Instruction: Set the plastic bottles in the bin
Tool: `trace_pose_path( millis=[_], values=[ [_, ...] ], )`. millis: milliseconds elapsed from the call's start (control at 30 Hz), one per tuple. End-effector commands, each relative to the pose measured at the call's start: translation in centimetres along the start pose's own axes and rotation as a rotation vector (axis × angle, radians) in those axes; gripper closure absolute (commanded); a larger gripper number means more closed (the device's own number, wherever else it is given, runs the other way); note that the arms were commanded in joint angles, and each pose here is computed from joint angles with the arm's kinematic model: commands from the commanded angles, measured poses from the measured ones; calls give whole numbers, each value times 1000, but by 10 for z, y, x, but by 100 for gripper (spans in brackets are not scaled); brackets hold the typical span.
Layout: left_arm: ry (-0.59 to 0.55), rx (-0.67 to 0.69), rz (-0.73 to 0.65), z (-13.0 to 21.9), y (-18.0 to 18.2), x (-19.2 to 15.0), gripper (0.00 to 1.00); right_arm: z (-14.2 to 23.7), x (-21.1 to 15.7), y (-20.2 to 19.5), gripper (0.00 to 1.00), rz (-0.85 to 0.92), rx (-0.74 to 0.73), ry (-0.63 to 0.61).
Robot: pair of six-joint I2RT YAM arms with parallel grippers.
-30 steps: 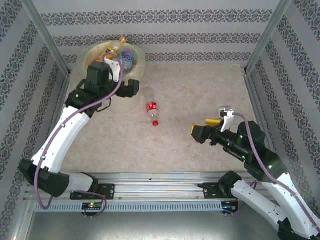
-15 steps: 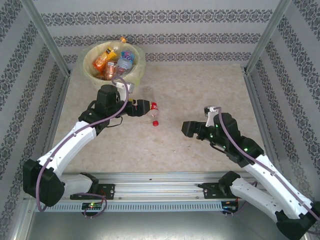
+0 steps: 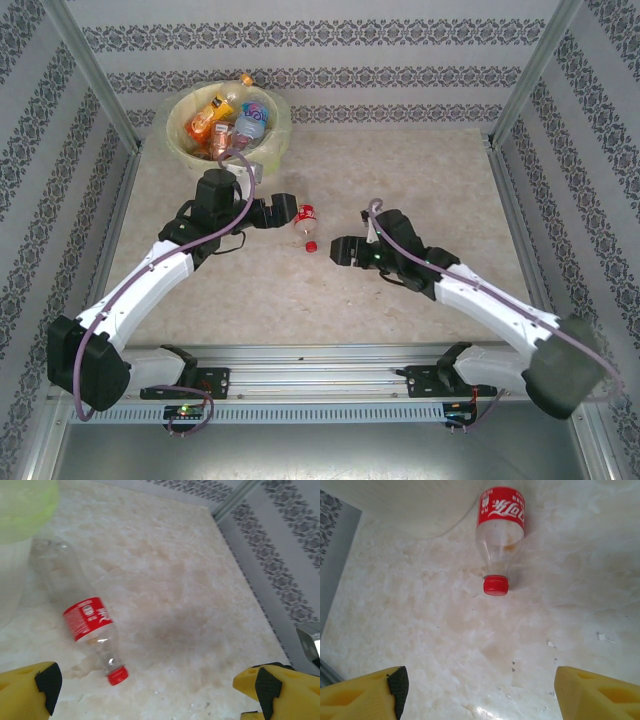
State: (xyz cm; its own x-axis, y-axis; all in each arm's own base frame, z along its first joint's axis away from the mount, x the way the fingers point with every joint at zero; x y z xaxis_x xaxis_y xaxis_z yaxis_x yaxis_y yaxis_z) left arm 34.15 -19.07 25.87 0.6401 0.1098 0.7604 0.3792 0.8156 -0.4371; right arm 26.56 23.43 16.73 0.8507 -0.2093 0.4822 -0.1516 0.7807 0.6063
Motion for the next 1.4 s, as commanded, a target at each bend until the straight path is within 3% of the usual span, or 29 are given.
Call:
trace_pose_path(
  millis=[0,567,1367],
  values=[
    [35,94,4,2,10,-1,0,-13,17,28,25,33,82,-20],
    [54,9,15,-2,-4,-4,0,-119,16,9,37,-10,33,89],
    [66,-63,11,-6,-14,-5,0,-164,4,-13,44,-54,-7,150]
  ],
)
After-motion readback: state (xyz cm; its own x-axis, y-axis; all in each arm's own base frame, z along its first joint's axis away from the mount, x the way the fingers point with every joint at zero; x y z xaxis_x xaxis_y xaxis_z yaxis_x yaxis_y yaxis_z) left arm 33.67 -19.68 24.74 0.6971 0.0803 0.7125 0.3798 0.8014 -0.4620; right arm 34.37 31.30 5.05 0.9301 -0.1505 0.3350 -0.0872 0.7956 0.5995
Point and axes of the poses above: each hand's point on the last joint's axis, 136 mm out from that joint toward the fingers, its own z axis back along the fingers, its own y axis along the line the jaws close on, x = y × z, the point moved 1 cm from there along z, back along the fingers, and after that the axes turned 6 degrees about -z, right-handed, at the moved point
